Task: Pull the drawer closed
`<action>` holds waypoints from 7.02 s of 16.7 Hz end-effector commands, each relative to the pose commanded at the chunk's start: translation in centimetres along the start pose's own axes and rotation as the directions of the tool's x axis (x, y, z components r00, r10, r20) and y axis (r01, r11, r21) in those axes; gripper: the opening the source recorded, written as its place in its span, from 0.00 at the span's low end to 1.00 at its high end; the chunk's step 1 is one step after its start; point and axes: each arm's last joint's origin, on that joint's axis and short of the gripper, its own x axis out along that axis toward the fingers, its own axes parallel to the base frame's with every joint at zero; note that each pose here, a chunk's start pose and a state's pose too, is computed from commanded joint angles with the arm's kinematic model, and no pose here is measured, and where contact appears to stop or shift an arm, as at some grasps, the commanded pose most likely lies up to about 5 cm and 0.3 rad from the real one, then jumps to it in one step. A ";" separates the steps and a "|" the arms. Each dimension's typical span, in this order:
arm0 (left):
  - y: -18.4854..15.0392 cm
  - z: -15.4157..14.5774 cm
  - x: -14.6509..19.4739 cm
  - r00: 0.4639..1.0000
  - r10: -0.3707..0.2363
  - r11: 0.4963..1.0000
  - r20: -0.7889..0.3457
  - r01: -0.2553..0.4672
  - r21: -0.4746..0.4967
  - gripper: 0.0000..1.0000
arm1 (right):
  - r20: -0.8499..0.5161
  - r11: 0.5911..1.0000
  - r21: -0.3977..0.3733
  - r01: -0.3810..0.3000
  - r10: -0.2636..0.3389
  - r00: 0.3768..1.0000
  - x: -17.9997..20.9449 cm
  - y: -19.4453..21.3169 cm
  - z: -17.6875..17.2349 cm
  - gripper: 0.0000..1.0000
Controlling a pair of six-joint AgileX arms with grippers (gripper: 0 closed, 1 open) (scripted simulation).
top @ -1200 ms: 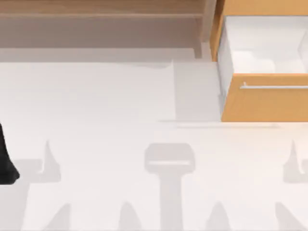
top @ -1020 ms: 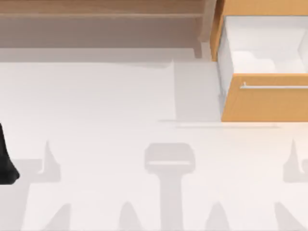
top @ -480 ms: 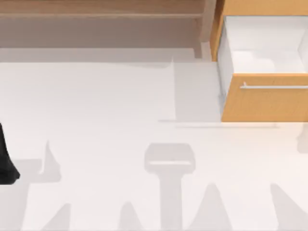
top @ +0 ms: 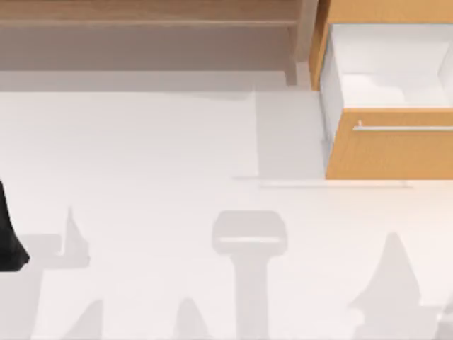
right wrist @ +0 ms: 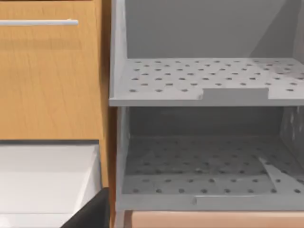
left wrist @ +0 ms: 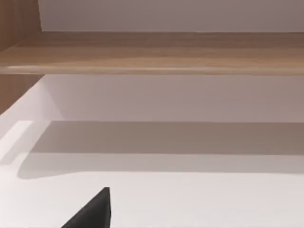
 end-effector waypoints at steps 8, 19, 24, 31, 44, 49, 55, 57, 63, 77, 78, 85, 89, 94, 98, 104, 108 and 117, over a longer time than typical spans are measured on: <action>0.0 0.0 0.0 1.000 0.000 1.000 0.000 0.000 0.000 1.00 | 0.003 1.000 -0.003 0.000 0.000 1.000 0.1 -1.1 -0.2 1.00; 0.0 0.0 0.0 1.000 0.000 1.000 0.000 0.000 0.000 1.00 | -0.036 0.849 -0.528 -0.008 -0.013 0.999 4.2 6.6 -6.3 1.00; 0.0 0.0 0.0 1.000 0.000 1.000 0.000 0.000 0.000 1.00 | -0.060 0.542 -0.839 -0.049 -0.002 0.998 4.6 12.8 -9.8 1.00; 0.0 0.0 0.0 1.000 0.000 1.000 0.000 0.000 0.000 1.00 | -0.014 0.078 -0.997 -0.014 -0.005 1.000 4.3 19.0 -12.2 1.00; 0.0 0.0 0.0 1.000 0.000 1.000 0.000 0.000 0.000 1.00 | 0.006 -0.005 -1.000 0.006 -0.011 1.000 5.8 20.2 -12.6 1.00; 0.0 0.0 0.0 1.000 0.000 1.000 0.000 0.000 0.000 1.00 | 0.006 -0.005 -1.000 0.006 -0.011 1.000 6.8 20.2 -12.6 1.00; 0.0 0.0 0.0 1.000 0.000 1.000 0.000 0.000 0.000 1.00 | 0.006 -0.005 -1.000 0.006 -0.011 1.000 6.8 20.2 -12.6 0.62; 0.0 0.0 0.0 1.000 0.000 1.000 0.000 0.000 0.000 1.00 | 0.006 -0.005 -1.000 0.006 -0.011 1.000 6.8 20.2 -12.6 0.47; 0.0 0.0 0.0 1.000 0.000 1.000 0.000 0.000 0.000 1.00 | 0.006 -0.005 -1.000 0.006 -0.011 1.000 6.8 20.2 -12.6 0.02; 0.0 0.0 0.0 1.000 0.000 1.000 0.000 0.000 0.000 1.00 | 0.009 -0.003 -1.000 0.009 -0.008 1.000 8.9 20.4 -12.6 0.00; 0.0 0.0 0.0 1.000 0.000 1.000 0.000 0.000 0.000 1.00 | 0.007 -0.003 -1.000 0.007 -0.009 1.000 9.6 20.4 -12.6 0.00; 0.0 0.0 0.0 1.000 0.000 1.000 0.000 0.000 0.000 1.00 | 0.000 -0.004 -1.000 0.000 -0.010 1.000 13.1 20.2 -12.6 0.00; 0.0 0.0 0.0 1.000 0.000 1.000 0.000 0.000 0.000 1.00 | -0.001 -0.002 -1.000 -0.001 -0.008 1.000 13.0 20.3 -12.6 0.00; 0.0 0.0 0.0 1.000 0.000 1.000 0.000 0.000 0.000 1.00 | 0.007 -0.001 -1.000 0.007 -0.006 1.000 15.6 20.4 -12.5 0.00; 0.0 0.0 0.0 1.000 0.000 1.000 0.000 0.000 0.000 1.00 | 0.000 -0.002 -1.000 0.000 -0.007 1.000 18.3 20.3 -12.6 0.00; 0.0 0.0 0.0 1.000 0.000 1.000 0.000 0.000 0.000 1.00 | -0.004 0.000 -1.000 -0.004 -0.006 1.000 19.1 20.3 -12.6 0.00; 0.0 0.0 0.0 1.000 0.000 1.000 0.000 0.000 0.000 1.00 | 0.008 0.001 -1.000 0.008 -0.004 1.000 20.4 20.4 -12.3 0.00; 0.0 0.0 0.0 1.000 0.000 1.000 0.000 0.000 0.000 1.00 | -0.004 0.000 -1.000 -0.004 -0.006 1.000 25.4 20.3 -12.6 0.00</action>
